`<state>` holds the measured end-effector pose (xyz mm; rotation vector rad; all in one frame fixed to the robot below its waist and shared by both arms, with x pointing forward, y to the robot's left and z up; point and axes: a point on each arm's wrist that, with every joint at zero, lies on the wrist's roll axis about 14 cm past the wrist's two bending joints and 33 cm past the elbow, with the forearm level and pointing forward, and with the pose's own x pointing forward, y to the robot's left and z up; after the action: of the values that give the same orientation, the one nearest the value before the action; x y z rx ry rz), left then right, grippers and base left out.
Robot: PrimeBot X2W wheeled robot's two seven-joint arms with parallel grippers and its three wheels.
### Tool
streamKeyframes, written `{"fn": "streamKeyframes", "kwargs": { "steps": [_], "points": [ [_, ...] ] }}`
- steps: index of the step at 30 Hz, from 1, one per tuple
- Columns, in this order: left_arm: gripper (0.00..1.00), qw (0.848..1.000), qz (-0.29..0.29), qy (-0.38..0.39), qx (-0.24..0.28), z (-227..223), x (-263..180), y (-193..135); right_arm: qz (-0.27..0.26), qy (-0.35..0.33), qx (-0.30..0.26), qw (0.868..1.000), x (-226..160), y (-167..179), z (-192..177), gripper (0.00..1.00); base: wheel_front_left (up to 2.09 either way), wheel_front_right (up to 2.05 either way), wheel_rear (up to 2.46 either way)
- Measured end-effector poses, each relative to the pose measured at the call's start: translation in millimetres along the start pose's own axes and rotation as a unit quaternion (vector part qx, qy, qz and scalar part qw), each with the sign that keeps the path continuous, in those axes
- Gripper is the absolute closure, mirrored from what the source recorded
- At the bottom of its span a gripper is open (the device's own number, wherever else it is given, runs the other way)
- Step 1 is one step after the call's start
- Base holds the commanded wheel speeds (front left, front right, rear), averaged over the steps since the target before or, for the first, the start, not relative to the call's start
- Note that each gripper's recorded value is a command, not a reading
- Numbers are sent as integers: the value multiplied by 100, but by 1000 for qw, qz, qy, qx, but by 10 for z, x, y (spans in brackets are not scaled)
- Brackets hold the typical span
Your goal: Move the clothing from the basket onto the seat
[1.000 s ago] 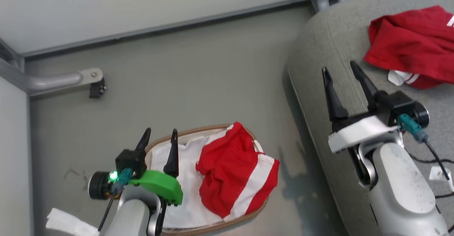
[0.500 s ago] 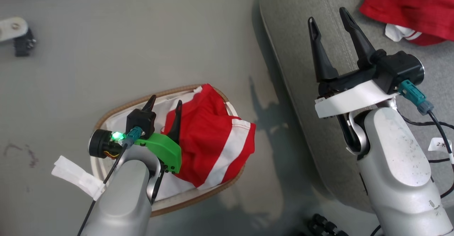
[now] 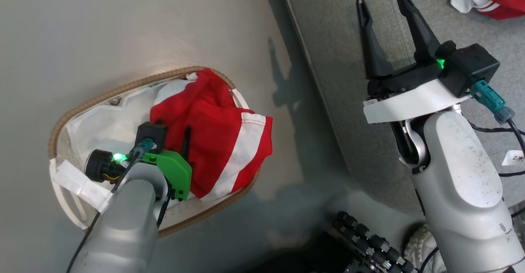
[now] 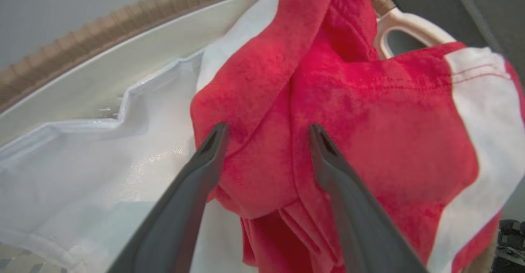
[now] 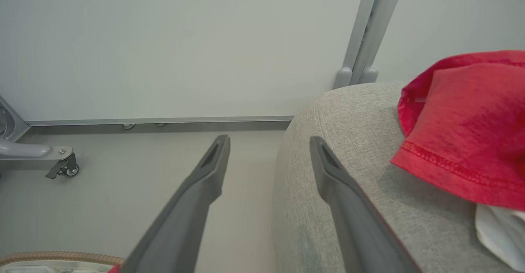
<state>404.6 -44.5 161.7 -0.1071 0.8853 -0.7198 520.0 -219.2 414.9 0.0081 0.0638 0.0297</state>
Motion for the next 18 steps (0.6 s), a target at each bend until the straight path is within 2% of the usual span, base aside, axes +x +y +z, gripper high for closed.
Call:
{"fn": "streamKeyframes", "kwargs": {
  "steps": [6, 15, 18],
  "points": [
    [0, 999, -14, 50, -10, -318, 164, -5, -5, 21, -5, 1000, 40, -58, -222, 0, 0, 0, 0],
    [0, 991, -57, 113, -50, -658, 291, -297, -11, 42, -9, 999, 73, -124, -445, 0, 0, 0, 0],
    [87, 988, -68, 132, -46, -707, 269, -354, -11, 42, -8, 999, 75, -120, -447, 0, 0, 0, 0]
  ]
}}
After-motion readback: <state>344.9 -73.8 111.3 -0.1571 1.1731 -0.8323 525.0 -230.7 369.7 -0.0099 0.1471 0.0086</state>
